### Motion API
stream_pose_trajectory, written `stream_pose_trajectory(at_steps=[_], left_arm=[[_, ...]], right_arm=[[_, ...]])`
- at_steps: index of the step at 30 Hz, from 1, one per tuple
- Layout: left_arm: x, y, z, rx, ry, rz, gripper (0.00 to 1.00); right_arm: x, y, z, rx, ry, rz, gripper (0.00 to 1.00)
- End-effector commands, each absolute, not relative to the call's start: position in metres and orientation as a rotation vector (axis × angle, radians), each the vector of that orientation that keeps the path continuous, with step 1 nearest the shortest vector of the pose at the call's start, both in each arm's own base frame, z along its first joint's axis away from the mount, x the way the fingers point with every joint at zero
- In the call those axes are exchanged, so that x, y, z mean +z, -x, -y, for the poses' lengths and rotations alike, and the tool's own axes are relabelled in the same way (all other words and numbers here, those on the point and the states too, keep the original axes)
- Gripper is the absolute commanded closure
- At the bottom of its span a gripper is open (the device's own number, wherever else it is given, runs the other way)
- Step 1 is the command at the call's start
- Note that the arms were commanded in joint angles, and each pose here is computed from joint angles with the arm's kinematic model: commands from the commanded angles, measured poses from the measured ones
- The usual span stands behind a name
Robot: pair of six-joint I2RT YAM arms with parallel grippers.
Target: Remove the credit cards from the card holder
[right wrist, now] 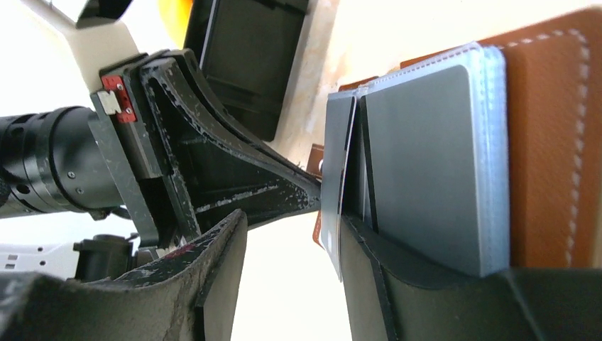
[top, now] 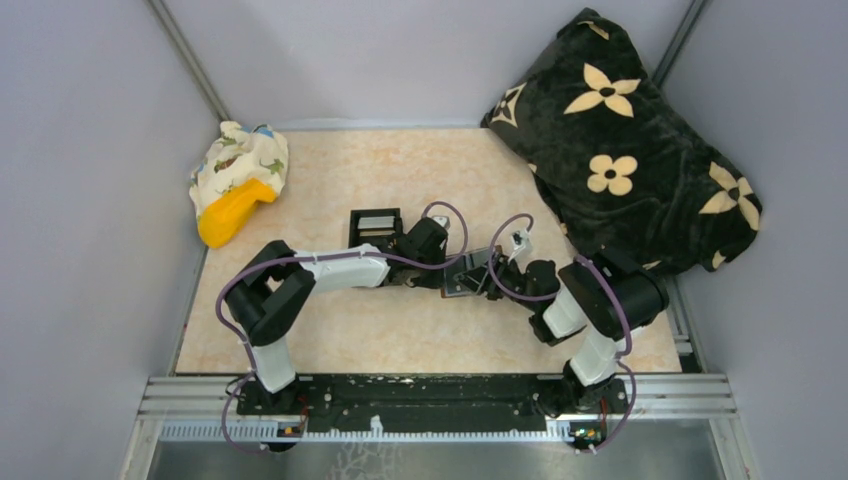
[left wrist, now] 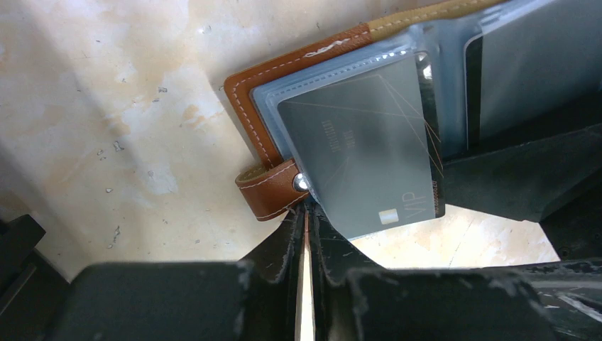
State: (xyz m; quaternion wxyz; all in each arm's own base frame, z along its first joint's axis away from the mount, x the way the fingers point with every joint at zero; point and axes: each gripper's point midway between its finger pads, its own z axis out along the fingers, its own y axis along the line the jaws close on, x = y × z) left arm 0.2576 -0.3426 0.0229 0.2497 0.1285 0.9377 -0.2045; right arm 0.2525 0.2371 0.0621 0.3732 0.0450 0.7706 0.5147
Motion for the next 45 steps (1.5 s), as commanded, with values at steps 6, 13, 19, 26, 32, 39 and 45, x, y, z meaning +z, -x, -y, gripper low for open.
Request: stream_pose_trajectory(at_steps=[6, 13, 19, 26, 32, 39, 45], left_arm=[[-0.005, -0.254, 0.328, -0.461, -0.381, -2.631, 0.88], [-0.006, -0.256, 0.332, -0.465, -0.386, -2.636, 0.88], [-0.01, -0.255, 0.331, -0.459, -0.385, -2.645, 0.88], [-0.01, -0.255, 0.331, -0.467, -0.382, -2.649, 0.88], [-0.013, -0.256, 0.329, -0.462, -0.381, -2.655, 0.88], [-0.016, -0.256, 0.33, -0.473, -0.375, -2.661, 0.88], [-0.014, -0.259, 0.331, -0.486, -0.368, -2.658, 0.88]], right_arm=[[0.076, -0.232, -0.258, 1.453, 0.069, -1.949, 0.52], [0.082, -0.231, -0.254, 1.383, 0.135, -1.968, 0.55], [0.082, -0.232, -0.247, 1.3, 0.155, -2.002, 0.57], [0.079, -0.231, -0.245, 1.286, 0.148, -2.014, 0.59], [0.075, -0.232, -0.238, 1.264, 0.126, -2.025, 0.59], [0.071, -0.232, -0.228, 1.205, 0.115, -2.056, 0.59], [0.069, -0.232, -0.22, 1.189, 0.085, -2.061, 0.6]])
